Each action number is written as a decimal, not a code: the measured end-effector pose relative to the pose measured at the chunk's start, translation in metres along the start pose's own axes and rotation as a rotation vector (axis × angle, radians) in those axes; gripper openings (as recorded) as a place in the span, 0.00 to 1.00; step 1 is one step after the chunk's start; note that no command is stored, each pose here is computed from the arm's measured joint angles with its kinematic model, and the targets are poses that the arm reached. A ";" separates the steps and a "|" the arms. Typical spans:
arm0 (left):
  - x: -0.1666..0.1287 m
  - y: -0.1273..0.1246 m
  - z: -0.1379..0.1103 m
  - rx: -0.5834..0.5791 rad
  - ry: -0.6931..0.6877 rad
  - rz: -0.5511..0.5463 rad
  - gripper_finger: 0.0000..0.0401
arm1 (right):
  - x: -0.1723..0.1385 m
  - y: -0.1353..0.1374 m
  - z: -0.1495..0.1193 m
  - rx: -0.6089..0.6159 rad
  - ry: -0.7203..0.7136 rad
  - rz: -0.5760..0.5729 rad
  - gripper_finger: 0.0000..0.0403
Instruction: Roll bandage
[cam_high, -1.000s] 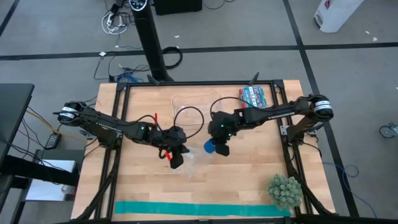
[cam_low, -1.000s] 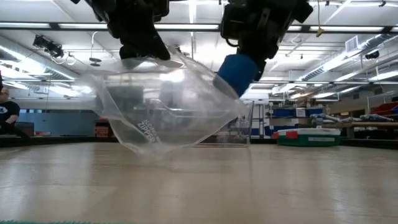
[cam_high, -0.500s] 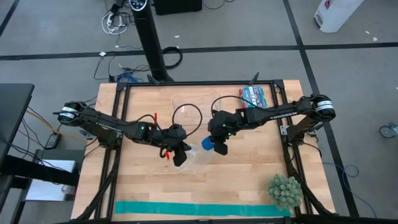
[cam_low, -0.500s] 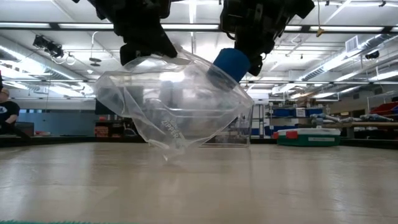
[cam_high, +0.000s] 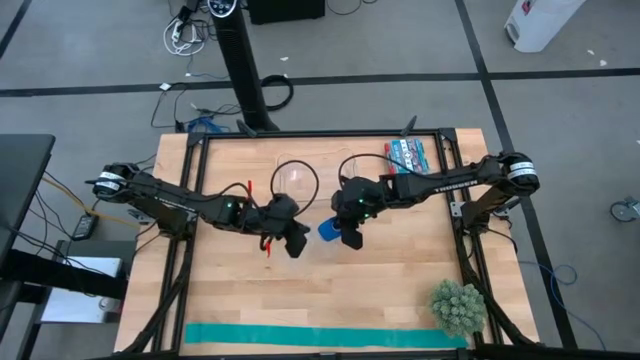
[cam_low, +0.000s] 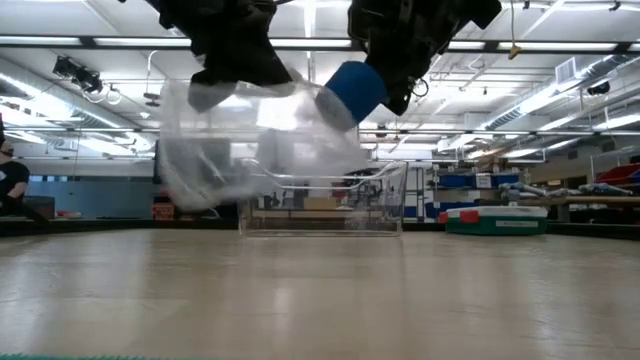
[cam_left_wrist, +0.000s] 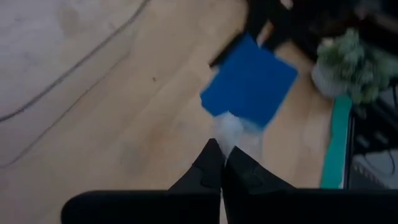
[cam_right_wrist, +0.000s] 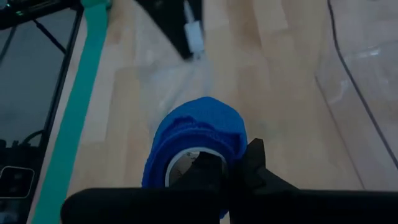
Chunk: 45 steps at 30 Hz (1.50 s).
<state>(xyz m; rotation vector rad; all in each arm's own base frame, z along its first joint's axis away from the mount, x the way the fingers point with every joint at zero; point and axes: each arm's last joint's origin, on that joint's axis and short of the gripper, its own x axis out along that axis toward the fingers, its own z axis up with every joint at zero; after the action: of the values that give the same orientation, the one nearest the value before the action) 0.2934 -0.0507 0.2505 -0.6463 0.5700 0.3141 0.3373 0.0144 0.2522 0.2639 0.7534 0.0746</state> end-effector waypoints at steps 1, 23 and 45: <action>0.000 0.000 0.001 -0.012 -0.017 0.006 0.01 | 0.001 0.000 0.000 -0.002 0.000 -0.006 0.00; 0.000 -0.001 0.003 -0.072 -0.055 0.015 0.01 | -0.003 -0.004 -0.008 0.013 0.080 -0.076 0.00; 0.000 -0.001 0.002 -0.036 -0.039 0.006 0.01 | -0.038 0.005 0.003 -0.035 0.125 0.006 0.00</action>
<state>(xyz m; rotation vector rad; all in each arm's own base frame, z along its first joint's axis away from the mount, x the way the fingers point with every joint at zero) 0.2947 -0.0500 0.2524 -0.6722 0.5300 0.3423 0.3118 0.0119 0.2814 0.2292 0.8751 0.1105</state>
